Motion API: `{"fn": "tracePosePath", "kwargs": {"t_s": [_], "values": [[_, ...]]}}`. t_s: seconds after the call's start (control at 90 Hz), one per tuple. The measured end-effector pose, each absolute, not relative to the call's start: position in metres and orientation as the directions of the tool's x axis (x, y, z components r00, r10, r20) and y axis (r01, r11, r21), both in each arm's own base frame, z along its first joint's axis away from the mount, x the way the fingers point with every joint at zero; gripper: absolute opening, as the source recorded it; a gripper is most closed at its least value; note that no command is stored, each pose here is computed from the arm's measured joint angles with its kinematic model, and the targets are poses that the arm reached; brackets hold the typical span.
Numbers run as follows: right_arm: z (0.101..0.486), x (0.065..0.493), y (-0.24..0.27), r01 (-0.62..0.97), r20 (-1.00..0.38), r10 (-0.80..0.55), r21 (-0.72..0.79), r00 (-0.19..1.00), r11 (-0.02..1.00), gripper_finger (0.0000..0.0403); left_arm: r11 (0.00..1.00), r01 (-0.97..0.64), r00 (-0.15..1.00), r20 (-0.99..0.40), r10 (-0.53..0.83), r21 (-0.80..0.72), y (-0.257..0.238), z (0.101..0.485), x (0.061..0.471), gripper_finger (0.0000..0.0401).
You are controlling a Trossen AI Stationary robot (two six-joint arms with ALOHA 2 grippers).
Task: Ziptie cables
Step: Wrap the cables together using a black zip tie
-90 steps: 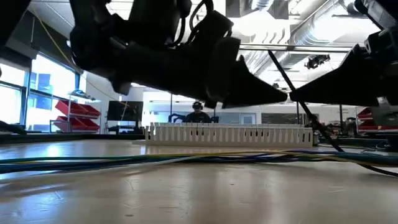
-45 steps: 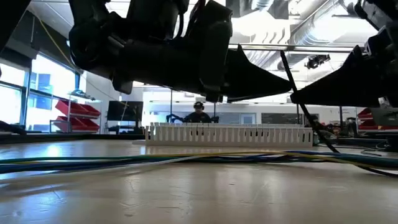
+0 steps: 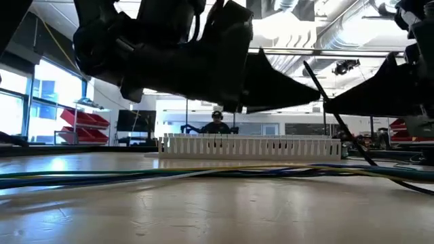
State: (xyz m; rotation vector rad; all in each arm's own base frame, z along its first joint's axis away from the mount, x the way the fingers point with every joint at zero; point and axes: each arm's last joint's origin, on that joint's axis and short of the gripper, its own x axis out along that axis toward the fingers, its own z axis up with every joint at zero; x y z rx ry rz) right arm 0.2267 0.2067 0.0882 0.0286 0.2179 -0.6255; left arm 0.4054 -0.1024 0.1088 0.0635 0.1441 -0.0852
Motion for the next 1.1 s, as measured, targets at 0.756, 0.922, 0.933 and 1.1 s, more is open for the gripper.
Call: {"fn": "tracePosePath", "kwargs": {"t_s": [0.756,0.922,0.933,1.1], "values": [[0.089,0.223,0.211,0.577,-0.201,-0.568,-0.021,0.798,0.817,0.0,0.995,0.07,0.992,-0.114,-0.062,0.069,-0.113,0.093,0.433,0.0045],[0.089,0.222,0.212,0.576,-0.19,-0.569,-0.023,0.8,0.817,0.0,0.994,0.087,0.992,-0.098,-0.081,0.062,-0.115,0.095,0.433,0.0035],[0.089,0.222,0.212,0.576,-0.189,-0.569,-0.022,0.8,0.817,0.0,0.994,0.088,0.992,-0.097,-0.082,0.058,-0.115,0.095,0.433,0.0036],[0.089,0.222,0.212,0.576,-0.19,-0.568,-0.016,0.801,0.817,0.0,0.992,0.117,0.989,-0.095,-0.113,0.039,-0.115,0.095,0.433,0.0057]]}}
